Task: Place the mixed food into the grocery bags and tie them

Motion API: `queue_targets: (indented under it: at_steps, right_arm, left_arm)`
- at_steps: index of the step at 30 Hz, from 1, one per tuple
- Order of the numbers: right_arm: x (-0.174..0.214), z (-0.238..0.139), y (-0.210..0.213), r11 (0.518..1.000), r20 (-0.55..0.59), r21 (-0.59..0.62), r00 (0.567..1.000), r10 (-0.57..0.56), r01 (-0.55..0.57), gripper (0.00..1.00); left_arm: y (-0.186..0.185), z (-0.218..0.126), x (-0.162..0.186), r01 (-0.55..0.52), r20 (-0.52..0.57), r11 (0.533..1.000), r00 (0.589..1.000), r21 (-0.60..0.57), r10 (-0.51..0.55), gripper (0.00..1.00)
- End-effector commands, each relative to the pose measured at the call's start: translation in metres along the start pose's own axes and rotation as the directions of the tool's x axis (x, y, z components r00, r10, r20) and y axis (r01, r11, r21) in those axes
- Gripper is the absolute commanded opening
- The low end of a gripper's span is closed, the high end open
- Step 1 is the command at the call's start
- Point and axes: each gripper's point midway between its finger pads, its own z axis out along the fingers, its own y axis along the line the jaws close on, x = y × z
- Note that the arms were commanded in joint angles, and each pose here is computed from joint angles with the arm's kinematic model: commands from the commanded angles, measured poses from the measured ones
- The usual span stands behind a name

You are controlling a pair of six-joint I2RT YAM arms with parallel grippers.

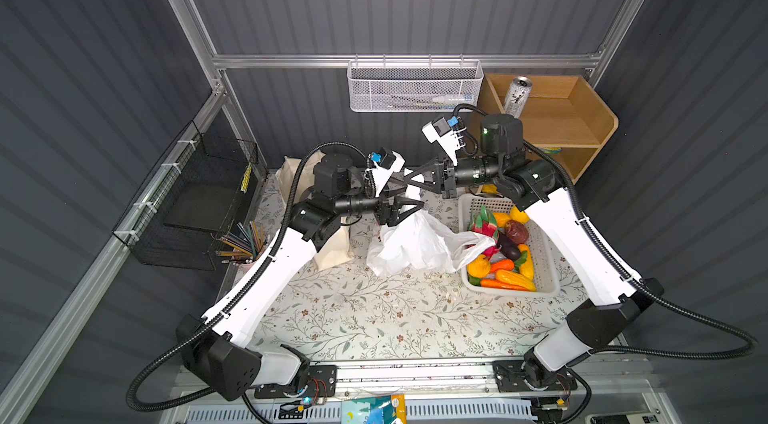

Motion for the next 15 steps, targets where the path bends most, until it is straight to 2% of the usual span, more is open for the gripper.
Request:
queue_targets:
  at_steps: [1,7,11,12,14,15]
  right_arm:
    - [-0.002,0.0,0.008,1.0,0.005,-0.022,1.0,-0.019,0.019,0.0]
    - [-0.004,0.0,0.006,1.0,0.016,-0.012,1.0,-0.022,0.023,0.0]
    - [-0.003,-0.001,0.004,1.0,0.02,0.003,1.0,-0.023,0.023,0.0]
    - [-0.003,-0.001,0.002,1.0,0.022,0.013,1.0,-0.021,0.021,0.0]
    - [-0.001,-0.001,-0.001,0.999,0.028,0.031,0.999,-0.016,0.016,0.0]
    - [-0.001,-0.002,-0.002,0.999,0.033,0.038,0.999,-0.016,0.015,0.0]
  left_arm:
    - [-0.003,0.01,0.01,0.057,0.022,0.996,0.998,0.068,-0.058,0.58]
    - [0.008,0.019,0.036,0.118,0.021,0.993,0.993,0.029,-0.119,0.53]
    - [0.013,0.015,0.031,0.116,0.07,0.993,0.991,-0.018,-0.115,0.46]
    - [0.014,0.015,0.029,0.118,0.08,0.993,0.99,-0.024,-0.116,0.5]
    - [0.014,0.013,0.022,0.123,0.101,0.992,0.988,-0.029,-0.119,0.71]
    - [0.014,0.012,0.019,0.123,0.112,0.992,0.987,-0.029,-0.119,0.75]
